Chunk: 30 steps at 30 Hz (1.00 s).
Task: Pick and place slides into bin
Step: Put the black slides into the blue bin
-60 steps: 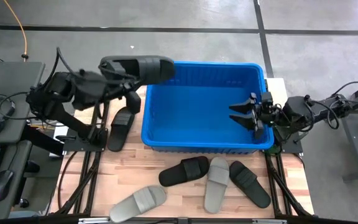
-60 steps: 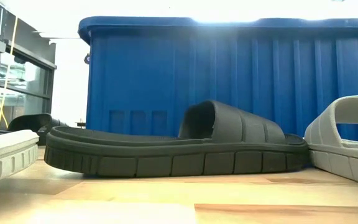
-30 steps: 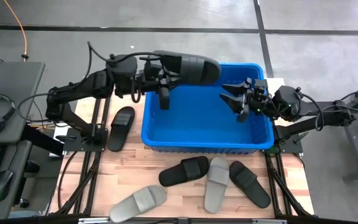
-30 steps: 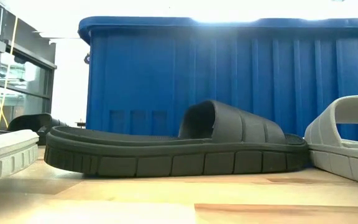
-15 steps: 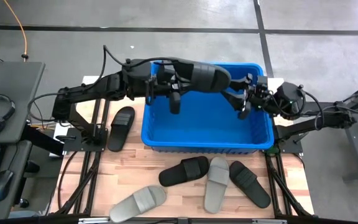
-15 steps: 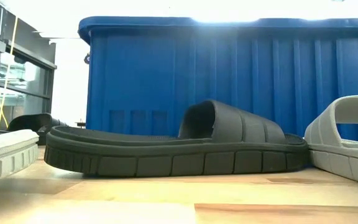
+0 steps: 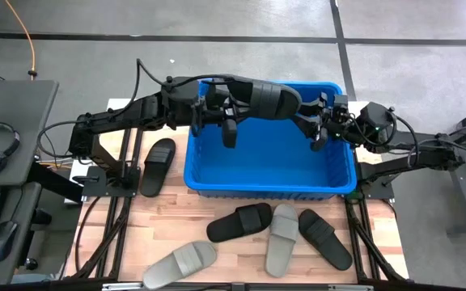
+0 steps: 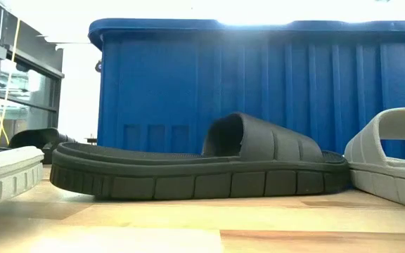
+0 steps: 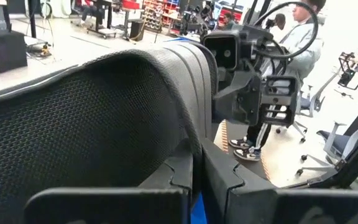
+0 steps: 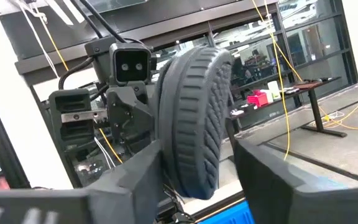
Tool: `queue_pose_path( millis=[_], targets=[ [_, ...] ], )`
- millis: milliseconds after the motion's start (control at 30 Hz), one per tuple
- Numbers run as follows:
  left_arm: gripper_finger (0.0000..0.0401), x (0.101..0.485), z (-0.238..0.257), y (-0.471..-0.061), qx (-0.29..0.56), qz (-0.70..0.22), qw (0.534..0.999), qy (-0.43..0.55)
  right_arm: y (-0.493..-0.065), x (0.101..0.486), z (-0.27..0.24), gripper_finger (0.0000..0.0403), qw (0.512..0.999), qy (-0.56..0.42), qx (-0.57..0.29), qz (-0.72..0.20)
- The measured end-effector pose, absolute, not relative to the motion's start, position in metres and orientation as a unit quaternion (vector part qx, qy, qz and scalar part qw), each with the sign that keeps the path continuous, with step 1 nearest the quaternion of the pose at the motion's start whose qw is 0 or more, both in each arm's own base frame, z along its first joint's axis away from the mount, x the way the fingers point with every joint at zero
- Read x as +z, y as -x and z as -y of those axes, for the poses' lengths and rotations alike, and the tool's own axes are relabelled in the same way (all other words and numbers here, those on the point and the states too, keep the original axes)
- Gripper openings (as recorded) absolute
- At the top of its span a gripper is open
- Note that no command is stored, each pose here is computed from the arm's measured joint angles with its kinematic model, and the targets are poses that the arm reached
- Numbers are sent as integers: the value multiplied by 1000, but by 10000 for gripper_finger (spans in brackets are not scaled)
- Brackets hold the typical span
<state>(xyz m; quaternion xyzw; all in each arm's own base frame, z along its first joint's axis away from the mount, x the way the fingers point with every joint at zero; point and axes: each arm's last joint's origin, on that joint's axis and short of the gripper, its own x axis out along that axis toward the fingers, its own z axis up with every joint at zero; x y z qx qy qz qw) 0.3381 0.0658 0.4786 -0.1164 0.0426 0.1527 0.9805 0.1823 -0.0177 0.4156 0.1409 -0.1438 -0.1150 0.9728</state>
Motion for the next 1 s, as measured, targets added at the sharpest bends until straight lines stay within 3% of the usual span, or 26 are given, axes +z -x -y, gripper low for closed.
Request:
queue_pose_path(
  millis=[233, 400, 1000],
  targets=[
    [16, 474, -67, -342, 151, -52, 980, 116, -182, 416, 18, 75, 972, -141, -118, 145],
    [18, 474, -67, -342, 153, -53, 981, 108, -182, 416, 19, 31, 971, -142, -127, 145],
    [19, 471, -68, -334, 189, -89, 974, 88, -144, 421, 22, 5, 955, -111, -235, 143]
  ],
)
